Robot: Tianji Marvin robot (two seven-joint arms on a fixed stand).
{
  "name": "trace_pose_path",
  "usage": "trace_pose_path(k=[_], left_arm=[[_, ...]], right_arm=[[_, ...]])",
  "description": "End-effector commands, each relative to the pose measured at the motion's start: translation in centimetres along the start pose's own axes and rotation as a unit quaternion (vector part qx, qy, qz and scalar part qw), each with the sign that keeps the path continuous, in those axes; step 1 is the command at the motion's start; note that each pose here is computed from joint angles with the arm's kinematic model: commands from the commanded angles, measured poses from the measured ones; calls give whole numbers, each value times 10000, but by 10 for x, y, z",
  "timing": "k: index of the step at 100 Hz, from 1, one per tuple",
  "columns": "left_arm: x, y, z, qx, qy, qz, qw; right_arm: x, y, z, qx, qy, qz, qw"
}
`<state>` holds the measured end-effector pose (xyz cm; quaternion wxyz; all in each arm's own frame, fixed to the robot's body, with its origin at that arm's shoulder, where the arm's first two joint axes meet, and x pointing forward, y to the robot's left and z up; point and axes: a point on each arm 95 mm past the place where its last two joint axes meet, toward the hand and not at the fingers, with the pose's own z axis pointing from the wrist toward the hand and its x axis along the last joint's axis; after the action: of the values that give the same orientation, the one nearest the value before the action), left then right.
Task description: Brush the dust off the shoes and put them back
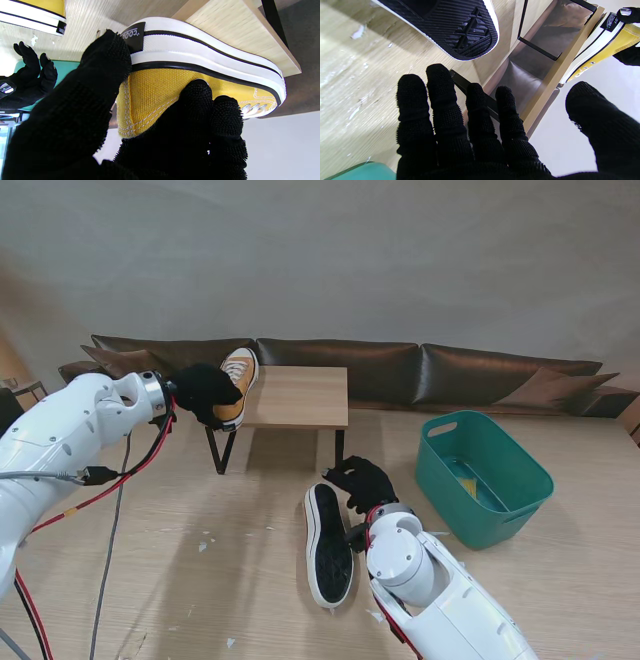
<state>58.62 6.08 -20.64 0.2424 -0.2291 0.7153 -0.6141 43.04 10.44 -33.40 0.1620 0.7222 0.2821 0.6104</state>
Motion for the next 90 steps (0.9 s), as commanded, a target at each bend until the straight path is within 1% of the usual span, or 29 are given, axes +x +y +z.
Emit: trace_pose_path(k=[1,10,39,57,74,83,90], left_arm=[[3,-7,4,29,1,93,10000],[5,-6,2,-16,-90,188,9998],[11,-6,-4,-142,-327,307,9989],[14,-6,-11,-349,-489,419,9973],[15,-5,-16,-415,-616,496,9960],[16,-5,-17,-420,-735,486,9952],[17,-5,-18,-381,-863,368,9949]], right_arm=[[1,-3,-3,99,7,25,9999],[2,-3,-3,104,6,29,9999],[2,-3,-5,156,15,44,9999],[2,-3,-6,169,15,56,9998],[2,-3,-6,177,16,62,9998],[2,-4,-7,196,15,68,9998],[1,-4,-7,224,15,71,9997]])
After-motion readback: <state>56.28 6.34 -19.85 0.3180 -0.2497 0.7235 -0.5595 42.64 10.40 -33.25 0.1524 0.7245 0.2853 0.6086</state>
